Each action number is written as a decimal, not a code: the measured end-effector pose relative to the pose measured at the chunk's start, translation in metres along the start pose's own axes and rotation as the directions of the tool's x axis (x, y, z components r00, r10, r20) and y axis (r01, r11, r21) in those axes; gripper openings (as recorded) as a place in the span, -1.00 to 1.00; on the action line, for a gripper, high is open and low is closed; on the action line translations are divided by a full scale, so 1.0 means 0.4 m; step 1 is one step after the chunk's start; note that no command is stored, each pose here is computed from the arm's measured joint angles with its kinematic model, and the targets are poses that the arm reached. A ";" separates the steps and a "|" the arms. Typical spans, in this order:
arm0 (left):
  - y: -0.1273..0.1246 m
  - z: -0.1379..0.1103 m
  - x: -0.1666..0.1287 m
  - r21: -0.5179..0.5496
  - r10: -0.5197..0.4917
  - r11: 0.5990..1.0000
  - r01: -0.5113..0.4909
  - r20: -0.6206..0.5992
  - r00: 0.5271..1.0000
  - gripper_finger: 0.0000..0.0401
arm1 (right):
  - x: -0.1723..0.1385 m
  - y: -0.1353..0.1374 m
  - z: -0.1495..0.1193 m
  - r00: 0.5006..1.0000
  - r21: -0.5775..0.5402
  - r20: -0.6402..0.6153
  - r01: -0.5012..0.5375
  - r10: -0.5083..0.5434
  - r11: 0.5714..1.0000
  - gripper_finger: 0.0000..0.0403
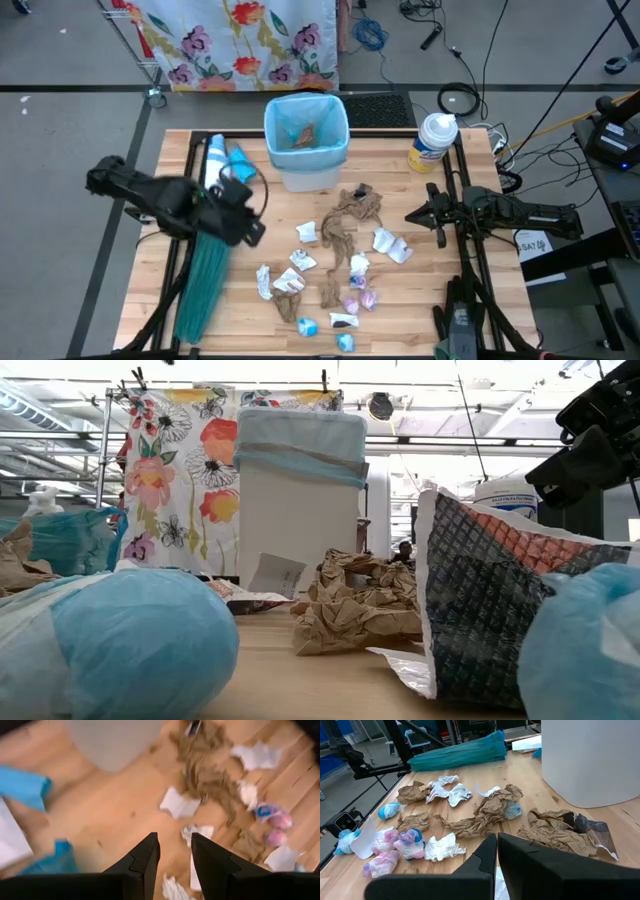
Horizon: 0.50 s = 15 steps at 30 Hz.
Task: Place trash/remove bag and relplace
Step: Put the white paper into the white trash bin
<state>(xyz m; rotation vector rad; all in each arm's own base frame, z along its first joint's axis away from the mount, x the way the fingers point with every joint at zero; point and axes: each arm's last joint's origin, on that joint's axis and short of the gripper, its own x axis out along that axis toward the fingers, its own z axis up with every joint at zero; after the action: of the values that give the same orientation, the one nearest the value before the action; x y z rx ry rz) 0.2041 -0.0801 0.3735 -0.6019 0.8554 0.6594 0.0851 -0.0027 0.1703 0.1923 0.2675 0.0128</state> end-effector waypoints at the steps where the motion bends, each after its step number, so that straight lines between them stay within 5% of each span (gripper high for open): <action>1: -0.009 -0.020 0.011 -0.010 0.006 1.000 -0.006 -0.011 1.000 -0.41 | 0.000 0.000 0.000 1.000 0.000 0.000 0.001 -0.001 1.000 -0.96; 15: -0.121 -0.248 0.185 -0.192 0.116 0.969 -0.156 -0.203 0.972 -0.41 | 0.000 0.000 0.000 1.000 0.000 0.000 0.000 0.000 1.000 -0.96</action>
<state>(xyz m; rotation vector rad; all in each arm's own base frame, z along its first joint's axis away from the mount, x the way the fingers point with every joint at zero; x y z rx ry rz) 0.2280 -0.1612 0.2709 -0.8088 1.0213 0.8325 0.0852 -0.0027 0.1703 0.1923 0.2673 0.0129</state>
